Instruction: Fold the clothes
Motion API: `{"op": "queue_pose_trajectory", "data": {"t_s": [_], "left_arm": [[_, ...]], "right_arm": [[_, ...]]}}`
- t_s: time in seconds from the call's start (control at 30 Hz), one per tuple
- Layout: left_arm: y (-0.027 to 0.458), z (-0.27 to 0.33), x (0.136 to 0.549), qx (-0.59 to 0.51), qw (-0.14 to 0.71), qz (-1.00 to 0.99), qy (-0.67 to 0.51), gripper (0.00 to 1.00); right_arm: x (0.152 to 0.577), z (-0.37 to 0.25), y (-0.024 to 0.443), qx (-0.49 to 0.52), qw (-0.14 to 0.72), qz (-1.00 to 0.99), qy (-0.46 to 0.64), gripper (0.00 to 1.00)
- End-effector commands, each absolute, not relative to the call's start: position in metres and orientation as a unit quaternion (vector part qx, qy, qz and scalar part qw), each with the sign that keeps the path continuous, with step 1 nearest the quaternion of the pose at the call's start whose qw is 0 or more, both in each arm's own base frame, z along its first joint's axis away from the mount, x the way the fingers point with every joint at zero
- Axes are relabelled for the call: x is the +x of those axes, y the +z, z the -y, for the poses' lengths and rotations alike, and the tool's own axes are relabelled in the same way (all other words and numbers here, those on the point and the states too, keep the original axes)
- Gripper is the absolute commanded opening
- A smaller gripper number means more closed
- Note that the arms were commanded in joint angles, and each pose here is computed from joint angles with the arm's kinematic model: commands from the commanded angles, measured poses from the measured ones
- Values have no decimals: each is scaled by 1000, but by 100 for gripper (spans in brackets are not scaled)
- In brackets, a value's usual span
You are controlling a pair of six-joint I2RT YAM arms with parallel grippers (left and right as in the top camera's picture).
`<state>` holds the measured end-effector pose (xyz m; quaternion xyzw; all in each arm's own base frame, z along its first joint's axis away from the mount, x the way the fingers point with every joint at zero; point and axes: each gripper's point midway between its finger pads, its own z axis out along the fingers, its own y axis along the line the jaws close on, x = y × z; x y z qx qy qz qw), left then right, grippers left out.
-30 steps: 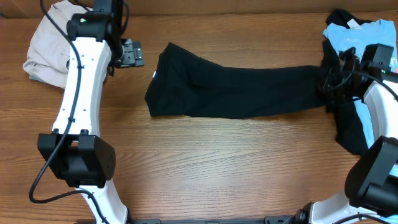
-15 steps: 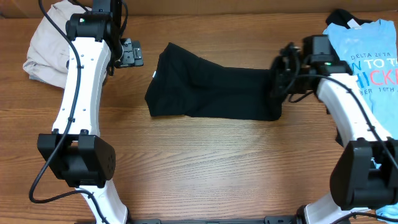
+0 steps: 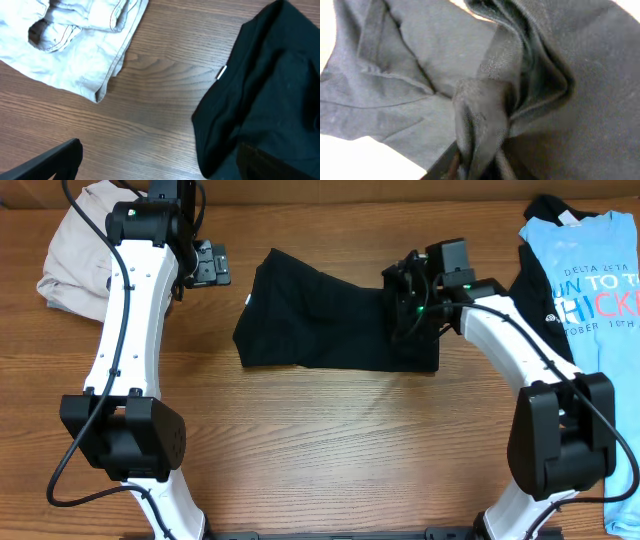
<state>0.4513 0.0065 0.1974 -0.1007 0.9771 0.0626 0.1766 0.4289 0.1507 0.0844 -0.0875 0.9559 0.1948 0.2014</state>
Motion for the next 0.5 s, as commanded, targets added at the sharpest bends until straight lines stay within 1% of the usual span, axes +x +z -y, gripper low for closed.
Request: {"op": "queue_pose_trajectory", "data": {"t_s": [0.0, 0.03, 0.1, 0.17, 0.2, 0.3, 0.33, 0.47], "left_arm": [[217, -4, 455, -89, 204, -973, 63, 100], [217, -4, 455, -89, 204, -973, 63, 100], [216, -3, 455, -88, 204, -973, 61, 100], [216, 1, 455, -81, 201, -975, 48, 100], [214, 8, 455, -66, 198, -978, 30, 100], [209, 26, 452, -19, 187, -982, -11, 100], [205, 31, 450, 3, 181, -983, -24, 100], [185, 52, 442, 86, 159, -981, -73, 100]], "right_arm": [[429, -174, 90, -107, 205, -949, 213, 55], [426, -182, 93, -114, 204, -946, 225, 63], [422, -195, 101, -127, 200, -938, 254, 74], [419, -209, 120, -139, 196, -922, 305, 79], [419, -210, 134, -140, 198, -913, 328, 83], [431, -177, 166, -106, 213, -914, 329, 90], [434, -165, 170, -93, 215, -918, 321, 91], [439, -106, 165, -25, 202, -944, 259, 93]]}}
